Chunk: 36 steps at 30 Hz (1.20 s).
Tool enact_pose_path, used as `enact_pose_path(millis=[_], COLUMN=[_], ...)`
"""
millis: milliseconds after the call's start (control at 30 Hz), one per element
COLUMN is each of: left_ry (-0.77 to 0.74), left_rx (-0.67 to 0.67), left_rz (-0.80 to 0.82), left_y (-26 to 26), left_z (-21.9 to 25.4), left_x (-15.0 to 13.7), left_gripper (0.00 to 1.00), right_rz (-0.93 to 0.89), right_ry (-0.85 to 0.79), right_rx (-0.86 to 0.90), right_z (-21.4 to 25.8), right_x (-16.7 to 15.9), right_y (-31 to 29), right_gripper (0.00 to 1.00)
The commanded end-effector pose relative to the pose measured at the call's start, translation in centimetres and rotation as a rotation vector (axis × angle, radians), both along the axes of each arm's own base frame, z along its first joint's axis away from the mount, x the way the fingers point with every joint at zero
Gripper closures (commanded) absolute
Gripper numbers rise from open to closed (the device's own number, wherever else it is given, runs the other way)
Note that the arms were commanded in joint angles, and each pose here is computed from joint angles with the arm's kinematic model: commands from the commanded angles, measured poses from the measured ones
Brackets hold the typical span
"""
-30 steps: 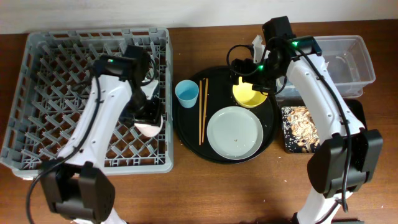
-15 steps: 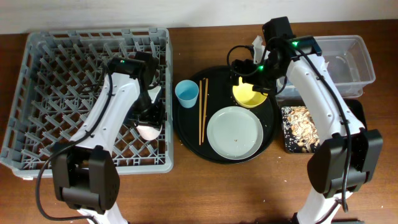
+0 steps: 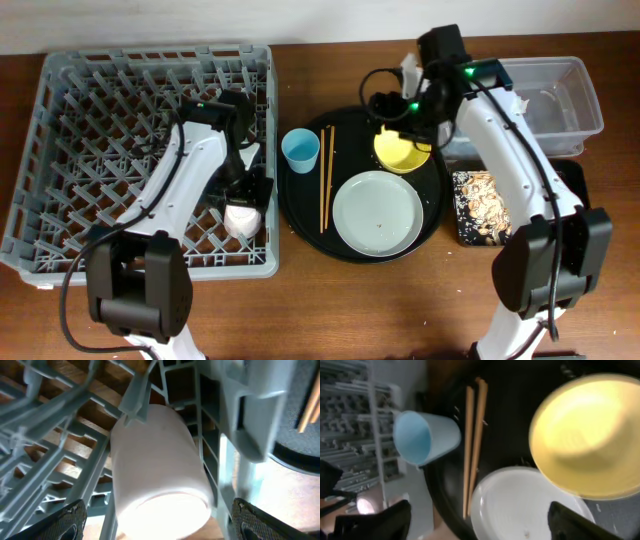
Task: Sort waste into correct bins and load items into the dishwasher rack
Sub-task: 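Grasp the blue cup with the right gripper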
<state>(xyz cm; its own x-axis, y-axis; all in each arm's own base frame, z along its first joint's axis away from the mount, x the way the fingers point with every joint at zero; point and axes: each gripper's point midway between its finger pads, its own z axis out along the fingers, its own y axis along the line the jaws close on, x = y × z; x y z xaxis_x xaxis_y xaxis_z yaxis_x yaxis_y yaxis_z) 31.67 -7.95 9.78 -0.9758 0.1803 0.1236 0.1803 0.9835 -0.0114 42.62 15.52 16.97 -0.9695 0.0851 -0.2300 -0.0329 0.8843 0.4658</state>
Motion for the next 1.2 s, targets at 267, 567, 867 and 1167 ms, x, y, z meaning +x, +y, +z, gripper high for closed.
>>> enact_pose_path(millis=[267, 567, 867, 1167], left_ry=[-0.376, -0.431, -0.43, -0.416], left_rx=[-0.418, -0.458, -0.831, -1.312], left_rz=[0.058, 0.174, 0.089, -0.078], left_y=[-4.2, -0.4, -4.4, -7.3], left_z=[11.8, 12.5, 16.3, 22.3], left_x=[9.3, 11.3, 11.1, 9.0], left_gripper=[0.07, 0.07, 0.01, 0.01], right_rz=[-0.012, 0.034, 0.142, 0.597], right_ry=[-0.081, 0.082, 0.001, -0.212], right_rx=[-0.057, -0.087, 0.378, 0.938], right_z=[-4.1, -12.1, 1.0, 12.2], right_x=[2.3, 1.0, 1.7, -1.0], right_y=[8.8, 10.7, 8.7, 11.4], right_gripper=[0.27, 0.96, 0.96, 0.96])
